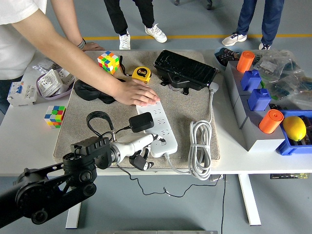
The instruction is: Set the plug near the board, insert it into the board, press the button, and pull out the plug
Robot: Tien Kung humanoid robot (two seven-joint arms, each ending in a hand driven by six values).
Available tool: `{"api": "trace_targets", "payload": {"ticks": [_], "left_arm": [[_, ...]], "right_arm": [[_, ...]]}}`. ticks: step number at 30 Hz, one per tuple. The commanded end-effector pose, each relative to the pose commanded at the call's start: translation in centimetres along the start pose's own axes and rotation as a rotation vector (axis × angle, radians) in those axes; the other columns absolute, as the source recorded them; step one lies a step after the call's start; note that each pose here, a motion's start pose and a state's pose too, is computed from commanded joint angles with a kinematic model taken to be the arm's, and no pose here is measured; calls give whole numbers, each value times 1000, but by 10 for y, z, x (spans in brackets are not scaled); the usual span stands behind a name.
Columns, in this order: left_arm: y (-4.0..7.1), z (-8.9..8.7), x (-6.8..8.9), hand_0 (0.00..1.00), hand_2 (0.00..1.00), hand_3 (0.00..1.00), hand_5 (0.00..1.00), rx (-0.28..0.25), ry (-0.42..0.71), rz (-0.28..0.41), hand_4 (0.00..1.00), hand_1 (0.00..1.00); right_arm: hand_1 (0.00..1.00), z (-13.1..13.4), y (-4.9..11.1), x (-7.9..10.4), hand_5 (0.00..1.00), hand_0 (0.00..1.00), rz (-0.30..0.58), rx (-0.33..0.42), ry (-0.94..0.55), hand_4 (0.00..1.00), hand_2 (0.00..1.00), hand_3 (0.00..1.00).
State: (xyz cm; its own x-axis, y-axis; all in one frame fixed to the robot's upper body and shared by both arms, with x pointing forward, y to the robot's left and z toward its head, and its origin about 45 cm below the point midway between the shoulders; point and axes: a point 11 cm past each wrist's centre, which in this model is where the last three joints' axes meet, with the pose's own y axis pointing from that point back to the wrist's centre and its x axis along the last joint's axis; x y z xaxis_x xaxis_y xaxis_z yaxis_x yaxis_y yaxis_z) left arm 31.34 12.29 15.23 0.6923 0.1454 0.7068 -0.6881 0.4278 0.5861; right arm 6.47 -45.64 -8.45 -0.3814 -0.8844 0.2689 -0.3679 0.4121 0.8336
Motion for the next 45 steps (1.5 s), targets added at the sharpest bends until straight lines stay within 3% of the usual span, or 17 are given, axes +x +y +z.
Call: {"api": "trace_targets", "payload": {"ticks": [15,24,25,30,31,36,37,42,43,45], "left_arm": [[0,-5,-7,57,235,888,2,22,-16,-31,693,110],[4,3,7,57,236,884,2,-41,33,12,696,110],[4,4,9,65,267,883,2,-55,48,19,744,123],[3,-2,15,65,267,883,2,-75,109,38,744,123],[2,-4,17,127,267,859,434,-79,125,52,881,139],[1,-11,24,127,267,859,434,-141,247,129,881,139],[1,-12,25,212,480,790,634,-153,270,142,917,326],[2,-15,28,212,480,790,634,-223,433,213,917,326],[1,-17,28,315,553,745,686,-237,472,229,924,502],[1,-19,28,315,553,745,686,-262,543,259,924,502]], "right_arm": [[589,-1,0,-1,255,608,-2,4,-6,815,545,544],[589,-2,0,-2,255,606,-4,5,-7,816,545,544],[589,-2,0,-2,256,607,-3,5,-8,816,545,544],[589,-1,0,-2,256,607,-3,4,-8,816,545,544],[589,-1,0,-2,256,606,-3,3,-8,816,545,544],[589,-1,0,-3,256,606,-4,3,-7,816,545,544],[589,-1,0,-3,256,607,-4,3,-7,816,545,544],[589,-1,0,-4,256,607,-5,3,-8,816,545,544],[589,-1,0,-4,257,606,-6,4,-8,816,544,544],[589,-2,0,-4,257,606,-6,4,-9,816,544,544]]}}
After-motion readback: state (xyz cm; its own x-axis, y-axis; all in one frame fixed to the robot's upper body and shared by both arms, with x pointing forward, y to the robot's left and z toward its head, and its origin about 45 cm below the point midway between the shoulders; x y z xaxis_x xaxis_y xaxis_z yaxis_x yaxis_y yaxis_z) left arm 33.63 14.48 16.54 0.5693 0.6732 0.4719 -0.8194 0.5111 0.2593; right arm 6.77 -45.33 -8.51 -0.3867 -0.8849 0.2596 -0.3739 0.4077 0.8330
